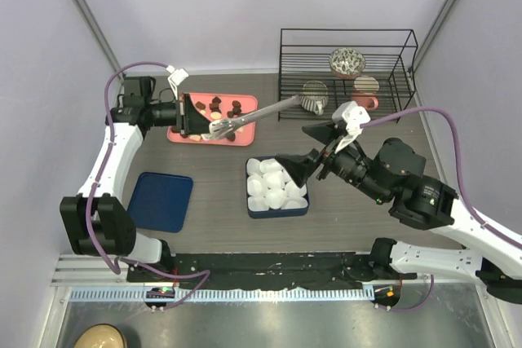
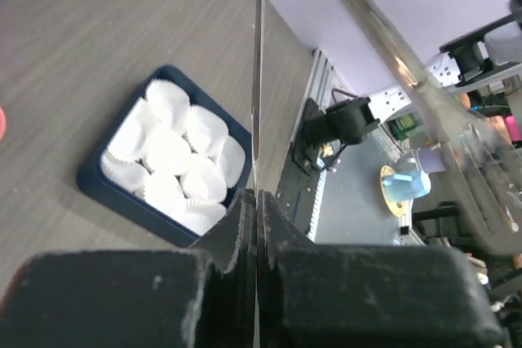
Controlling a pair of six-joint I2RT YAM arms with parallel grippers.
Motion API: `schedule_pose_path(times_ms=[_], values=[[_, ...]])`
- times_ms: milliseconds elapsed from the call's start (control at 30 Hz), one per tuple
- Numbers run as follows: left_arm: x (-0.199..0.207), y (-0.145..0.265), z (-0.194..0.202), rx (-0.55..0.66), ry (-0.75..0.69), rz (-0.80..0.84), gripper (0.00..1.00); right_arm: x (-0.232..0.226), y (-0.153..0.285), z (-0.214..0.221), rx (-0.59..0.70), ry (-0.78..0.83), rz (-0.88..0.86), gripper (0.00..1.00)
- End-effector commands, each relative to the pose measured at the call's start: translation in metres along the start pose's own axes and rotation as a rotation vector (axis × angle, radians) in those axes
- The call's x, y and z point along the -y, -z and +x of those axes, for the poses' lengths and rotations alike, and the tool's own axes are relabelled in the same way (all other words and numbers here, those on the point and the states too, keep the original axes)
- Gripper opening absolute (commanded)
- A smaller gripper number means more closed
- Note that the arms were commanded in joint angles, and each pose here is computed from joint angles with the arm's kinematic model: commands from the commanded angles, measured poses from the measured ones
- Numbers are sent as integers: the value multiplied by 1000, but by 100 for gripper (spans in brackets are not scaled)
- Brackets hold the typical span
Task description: Pack the chocolate
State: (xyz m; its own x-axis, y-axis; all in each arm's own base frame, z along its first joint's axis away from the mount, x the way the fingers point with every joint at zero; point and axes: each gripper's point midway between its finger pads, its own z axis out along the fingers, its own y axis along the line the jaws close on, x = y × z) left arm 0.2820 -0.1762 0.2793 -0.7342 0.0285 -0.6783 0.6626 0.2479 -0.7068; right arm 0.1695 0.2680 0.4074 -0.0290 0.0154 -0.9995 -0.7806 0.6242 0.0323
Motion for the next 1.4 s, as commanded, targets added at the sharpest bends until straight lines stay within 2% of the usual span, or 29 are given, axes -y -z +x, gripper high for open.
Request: schedule_pose_path(times_ms=[0, 33, 67, 100, 133, 167, 200, 233, 267, 300, 333, 433, 800, 1367], values=[[40, 11, -39, 105, -17, 96, 0, 6, -20, -1, 92, -250, 32, 100], [45, 11, -52, 135, -111, 108, 0, 2, -23, -2, 110, -269, -6, 100], [50, 12, -50, 142, -8, 119, 0, 17, -28, 0, 124, -284, 24, 100], [50, 17, -56, 169, 6, 113, 0, 18, -33, -6, 167, -331, -2, 99], [57, 21, -67, 207, -99, 123, 0, 13, -36, -7, 170, -347, -75, 100], [56, 21, -66, 217, -57, 134, 0, 17, -42, -6, 172, -374, -97, 100], [63, 23, -70, 224, 28, 153, 0, 42, -50, -6, 211, -438, -72, 99], [70, 25, -75, 243, -28, 169, 0, 37, -51, -3, 200, -475, -164, 100], [67, 26, -77, 248, -11, 176, 0, 43, -51, -3, 221, -516, -195, 99], [72, 27, -78, 248, 42, 191, 0, 73, -52, -5, 306, -528, -181, 100], [77, 29, -79, 256, -9, 201, 0, 73, -49, -9, 320, -643, -237, 100], [79, 30, -78, 256, 1, 209, 0, 77, -45, -15, 380, -673, -356, 100], [79, 29, -68, 256, 22, 207, 0, 62, -41, -41, 459, -544, -496, 99], [99, 31, -48, 219, 9, 219, 0, 70, -73, -43, 446, -548, -488, 100]])
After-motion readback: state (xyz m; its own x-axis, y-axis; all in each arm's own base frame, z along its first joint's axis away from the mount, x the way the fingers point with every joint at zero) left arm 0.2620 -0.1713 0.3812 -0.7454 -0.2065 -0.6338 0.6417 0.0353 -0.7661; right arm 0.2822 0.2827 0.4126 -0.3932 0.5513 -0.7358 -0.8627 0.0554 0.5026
